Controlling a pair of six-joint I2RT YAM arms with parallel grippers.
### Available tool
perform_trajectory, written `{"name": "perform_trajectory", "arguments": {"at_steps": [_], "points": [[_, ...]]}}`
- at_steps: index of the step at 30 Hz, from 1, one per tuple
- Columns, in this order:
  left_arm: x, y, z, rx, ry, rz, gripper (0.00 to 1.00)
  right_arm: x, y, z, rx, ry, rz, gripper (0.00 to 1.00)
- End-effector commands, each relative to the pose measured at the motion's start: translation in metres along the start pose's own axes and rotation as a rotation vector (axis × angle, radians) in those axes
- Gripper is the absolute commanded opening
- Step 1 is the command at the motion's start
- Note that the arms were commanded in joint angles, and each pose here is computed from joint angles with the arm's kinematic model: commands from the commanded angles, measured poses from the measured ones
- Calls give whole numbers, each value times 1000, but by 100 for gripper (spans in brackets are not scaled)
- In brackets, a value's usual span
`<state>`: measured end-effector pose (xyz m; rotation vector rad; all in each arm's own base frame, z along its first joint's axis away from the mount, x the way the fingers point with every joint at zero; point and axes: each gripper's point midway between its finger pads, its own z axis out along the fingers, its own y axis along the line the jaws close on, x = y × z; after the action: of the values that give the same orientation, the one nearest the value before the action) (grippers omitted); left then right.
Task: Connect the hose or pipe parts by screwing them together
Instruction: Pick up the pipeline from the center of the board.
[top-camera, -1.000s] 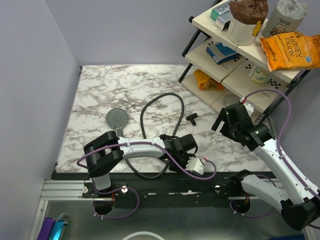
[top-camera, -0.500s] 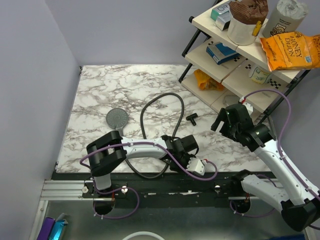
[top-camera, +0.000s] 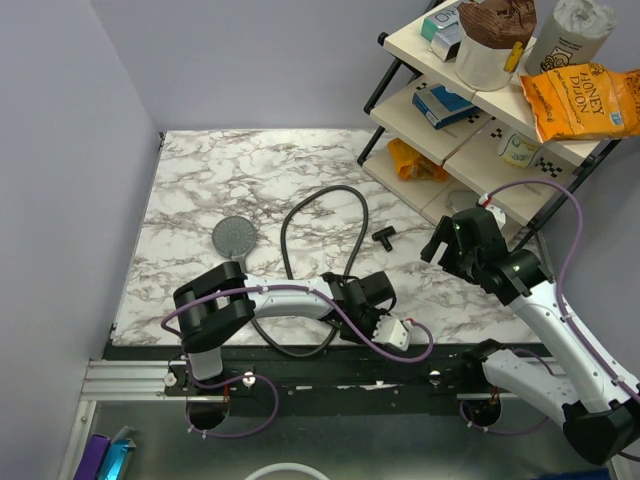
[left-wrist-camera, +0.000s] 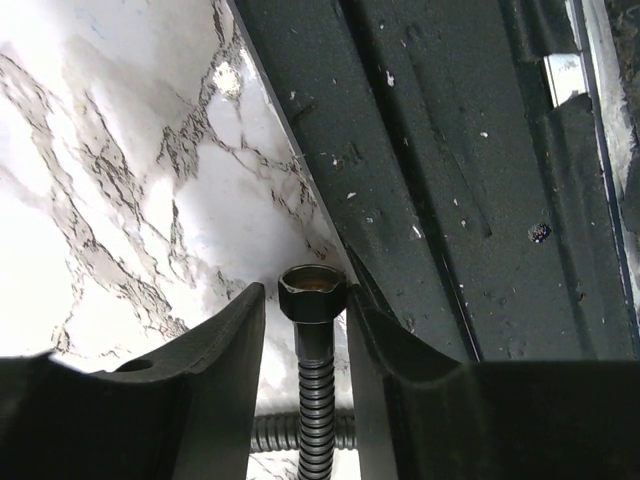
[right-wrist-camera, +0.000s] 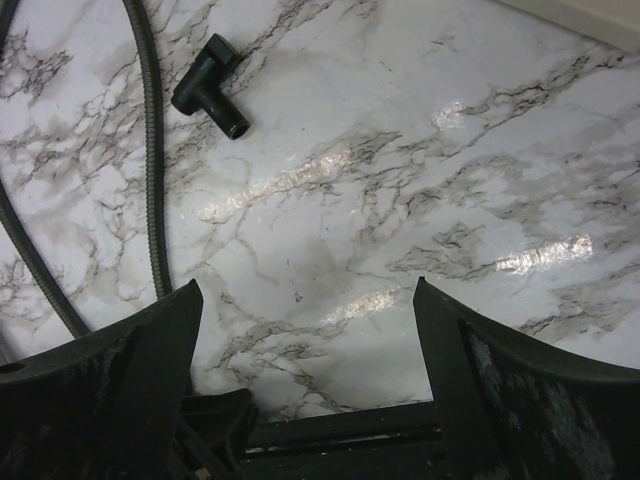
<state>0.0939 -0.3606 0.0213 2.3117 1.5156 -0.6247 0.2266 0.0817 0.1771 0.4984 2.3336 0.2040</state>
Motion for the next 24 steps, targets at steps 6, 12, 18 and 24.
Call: {"name": "perform_trajectory", "arguments": {"at_steps": [6,12,18,24], "points": [[8,-4,13,8,18,6,34,4,-1,2,-9,6,-9,94],[19,-11,15,20,40,-2,38,2,0,1,-11,-1,-7,94],[30,-13,16,9,71,-4,47,2,1,1,-15,4,-7,94],[29,-12,16,12,74,-4,49,0,3,-2,-26,-1,-6,94]]}}
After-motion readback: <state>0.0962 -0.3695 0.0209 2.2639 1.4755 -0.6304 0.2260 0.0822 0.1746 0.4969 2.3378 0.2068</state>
